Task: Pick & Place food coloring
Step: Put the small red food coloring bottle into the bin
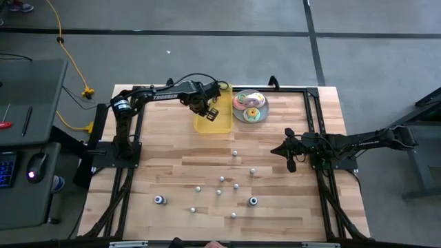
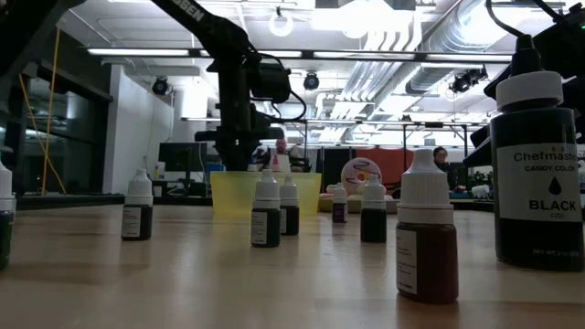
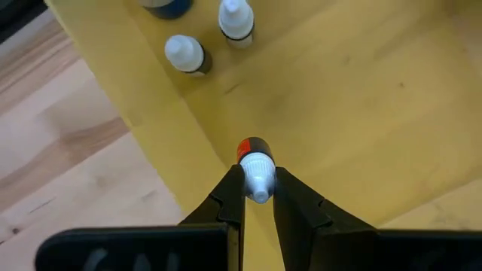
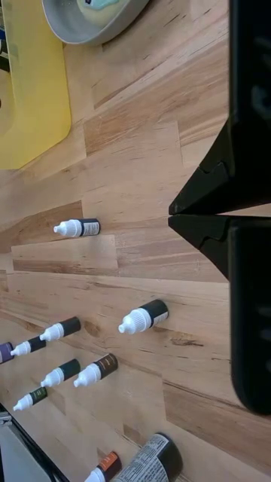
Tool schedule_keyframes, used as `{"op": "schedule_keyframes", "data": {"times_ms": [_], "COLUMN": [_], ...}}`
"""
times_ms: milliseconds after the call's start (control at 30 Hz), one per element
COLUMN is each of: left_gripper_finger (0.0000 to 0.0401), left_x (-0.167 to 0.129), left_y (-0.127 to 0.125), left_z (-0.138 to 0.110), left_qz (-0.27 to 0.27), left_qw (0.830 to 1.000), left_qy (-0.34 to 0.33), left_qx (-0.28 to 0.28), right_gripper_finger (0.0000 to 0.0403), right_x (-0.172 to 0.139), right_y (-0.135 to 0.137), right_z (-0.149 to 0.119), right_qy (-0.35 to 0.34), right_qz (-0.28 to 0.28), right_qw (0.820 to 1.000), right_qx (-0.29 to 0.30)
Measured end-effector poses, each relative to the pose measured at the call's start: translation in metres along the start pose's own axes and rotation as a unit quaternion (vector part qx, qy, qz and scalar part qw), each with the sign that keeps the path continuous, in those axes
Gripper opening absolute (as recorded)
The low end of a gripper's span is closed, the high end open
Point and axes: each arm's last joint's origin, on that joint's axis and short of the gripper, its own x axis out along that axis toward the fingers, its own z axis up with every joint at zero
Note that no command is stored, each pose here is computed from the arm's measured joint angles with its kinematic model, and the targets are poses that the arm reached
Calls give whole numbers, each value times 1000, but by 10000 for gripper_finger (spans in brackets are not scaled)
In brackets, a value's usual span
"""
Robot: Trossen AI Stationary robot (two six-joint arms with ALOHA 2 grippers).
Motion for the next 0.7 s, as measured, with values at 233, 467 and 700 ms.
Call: {"op": "schedule_keyframes", "data": {"times_ms": [233, 467, 700], "left_gripper_finger": [37, 37, 37], "left_x": [15, 16, 16], "left_y": [-3, -5, -5], "left_z": [1, 3, 2], "left_qz": [7, 3, 2], "left_qw": [999, 998, 995], "left_qy": [7, 0, 3], "left_qx": [40, 66, 98], "right_gripper_finger": [0, 0, 0], "right_x": [0, 0, 0], "right_y": [0, 0, 0], "right_z": [0, 0, 0], "right_qy": [0, 0, 0], "right_qz": [0, 0, 0], "right_qw": [1000, 1000, 1000], "right_qx": [0, 0, 0]}}
